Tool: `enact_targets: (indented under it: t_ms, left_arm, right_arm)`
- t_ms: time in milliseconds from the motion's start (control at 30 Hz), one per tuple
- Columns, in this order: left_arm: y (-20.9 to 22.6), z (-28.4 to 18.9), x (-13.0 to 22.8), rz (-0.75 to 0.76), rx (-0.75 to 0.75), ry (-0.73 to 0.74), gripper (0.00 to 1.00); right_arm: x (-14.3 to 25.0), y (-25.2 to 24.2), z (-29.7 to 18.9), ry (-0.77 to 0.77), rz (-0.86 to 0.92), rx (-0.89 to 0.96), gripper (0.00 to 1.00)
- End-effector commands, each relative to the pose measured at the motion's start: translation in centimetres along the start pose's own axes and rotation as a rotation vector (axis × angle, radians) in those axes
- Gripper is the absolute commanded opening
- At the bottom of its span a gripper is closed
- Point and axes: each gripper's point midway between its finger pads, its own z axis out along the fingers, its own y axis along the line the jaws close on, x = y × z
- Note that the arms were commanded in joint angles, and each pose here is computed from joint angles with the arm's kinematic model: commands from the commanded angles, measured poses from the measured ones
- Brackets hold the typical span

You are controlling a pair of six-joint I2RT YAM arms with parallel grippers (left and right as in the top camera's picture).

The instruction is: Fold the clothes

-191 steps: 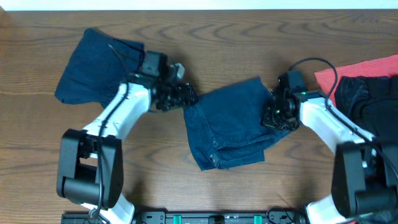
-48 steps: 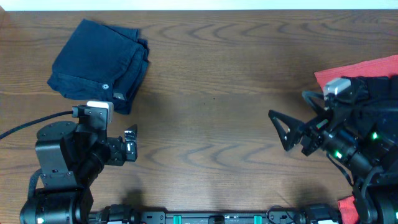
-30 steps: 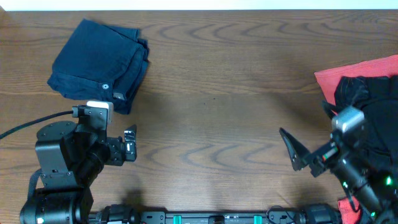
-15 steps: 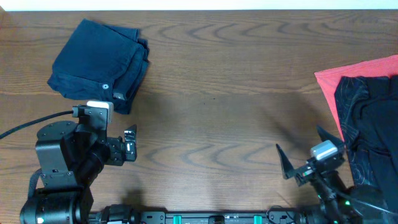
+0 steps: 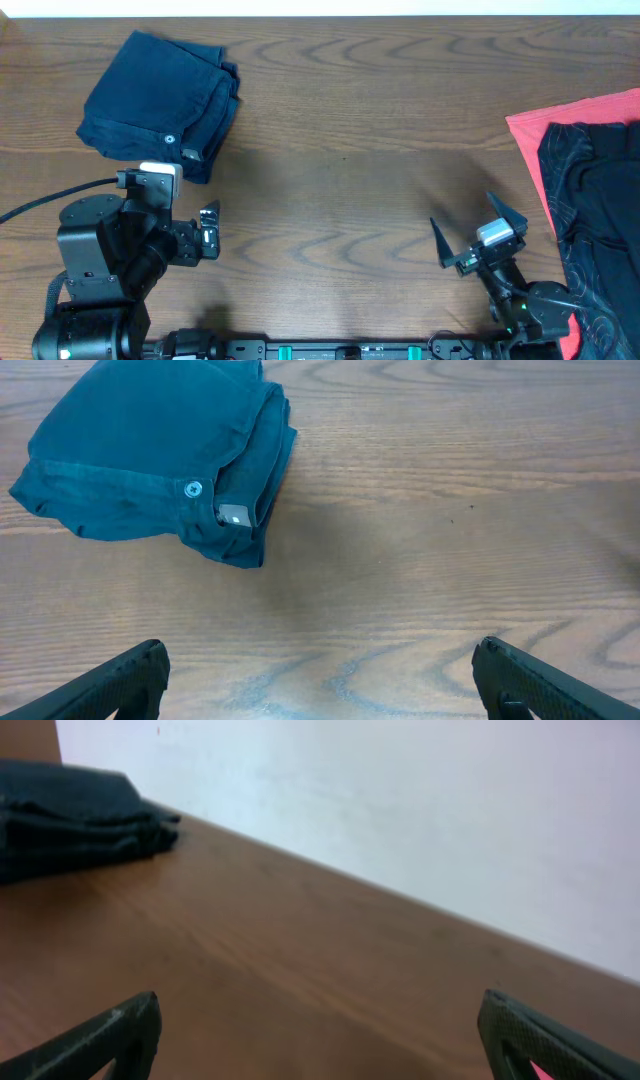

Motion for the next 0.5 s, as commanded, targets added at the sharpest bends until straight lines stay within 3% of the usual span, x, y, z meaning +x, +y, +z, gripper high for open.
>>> enact_targets:
  t_ms: [0,467]
  left_arm:
    - [0.0,-0.2,-0.2,0.011,-0.002,-0.006,0.98]
    - [0.0,-0.2,-0.2,0.011,-0.002,-0.006,0.98]
  right_arm:
    - [0.7,0.0,0.2,-0.022,-0.006,0.004,0.99]
    - [1.7,0.2,0.2,0.021,0.008,-0.008,0.99]
